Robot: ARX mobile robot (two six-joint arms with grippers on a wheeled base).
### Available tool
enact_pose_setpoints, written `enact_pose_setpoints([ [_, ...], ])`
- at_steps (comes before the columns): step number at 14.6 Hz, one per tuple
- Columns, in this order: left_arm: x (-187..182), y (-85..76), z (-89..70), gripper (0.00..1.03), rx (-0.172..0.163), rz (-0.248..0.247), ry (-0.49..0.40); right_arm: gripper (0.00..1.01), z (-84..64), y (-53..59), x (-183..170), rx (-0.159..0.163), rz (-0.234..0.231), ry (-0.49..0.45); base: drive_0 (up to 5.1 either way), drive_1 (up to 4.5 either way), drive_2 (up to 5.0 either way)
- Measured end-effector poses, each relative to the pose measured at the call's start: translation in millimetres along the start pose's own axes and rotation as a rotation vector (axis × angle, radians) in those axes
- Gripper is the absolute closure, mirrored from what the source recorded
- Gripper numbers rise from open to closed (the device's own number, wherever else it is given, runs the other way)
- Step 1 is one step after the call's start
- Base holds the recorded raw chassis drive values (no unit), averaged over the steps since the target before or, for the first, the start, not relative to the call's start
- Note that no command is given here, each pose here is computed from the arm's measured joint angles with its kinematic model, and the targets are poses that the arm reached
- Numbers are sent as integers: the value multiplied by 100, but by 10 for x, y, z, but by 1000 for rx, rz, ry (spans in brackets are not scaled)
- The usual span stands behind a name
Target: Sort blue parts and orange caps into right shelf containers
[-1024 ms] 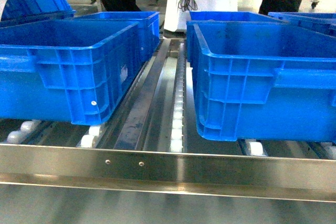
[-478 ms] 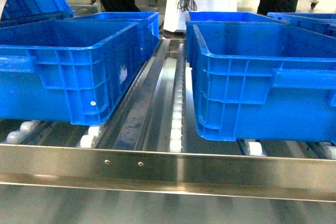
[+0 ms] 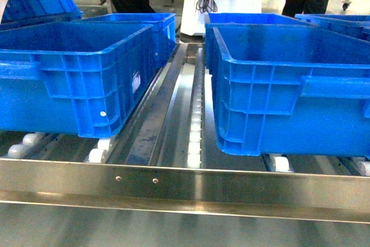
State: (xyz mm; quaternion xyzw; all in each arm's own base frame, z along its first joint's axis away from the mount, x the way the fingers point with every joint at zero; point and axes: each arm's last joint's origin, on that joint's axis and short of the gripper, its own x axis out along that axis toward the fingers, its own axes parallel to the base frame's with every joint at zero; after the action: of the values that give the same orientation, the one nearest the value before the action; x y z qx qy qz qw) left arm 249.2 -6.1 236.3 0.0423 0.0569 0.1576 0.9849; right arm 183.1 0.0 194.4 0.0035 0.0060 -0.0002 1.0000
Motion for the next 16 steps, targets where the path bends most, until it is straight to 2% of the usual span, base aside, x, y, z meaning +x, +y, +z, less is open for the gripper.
enact_pose_setpoints([
  [16, 0, 0, 0, 59, 0, 0, 0, 67, 0, 0, 0, 0, 0, 0, 0, 0, 0],
])
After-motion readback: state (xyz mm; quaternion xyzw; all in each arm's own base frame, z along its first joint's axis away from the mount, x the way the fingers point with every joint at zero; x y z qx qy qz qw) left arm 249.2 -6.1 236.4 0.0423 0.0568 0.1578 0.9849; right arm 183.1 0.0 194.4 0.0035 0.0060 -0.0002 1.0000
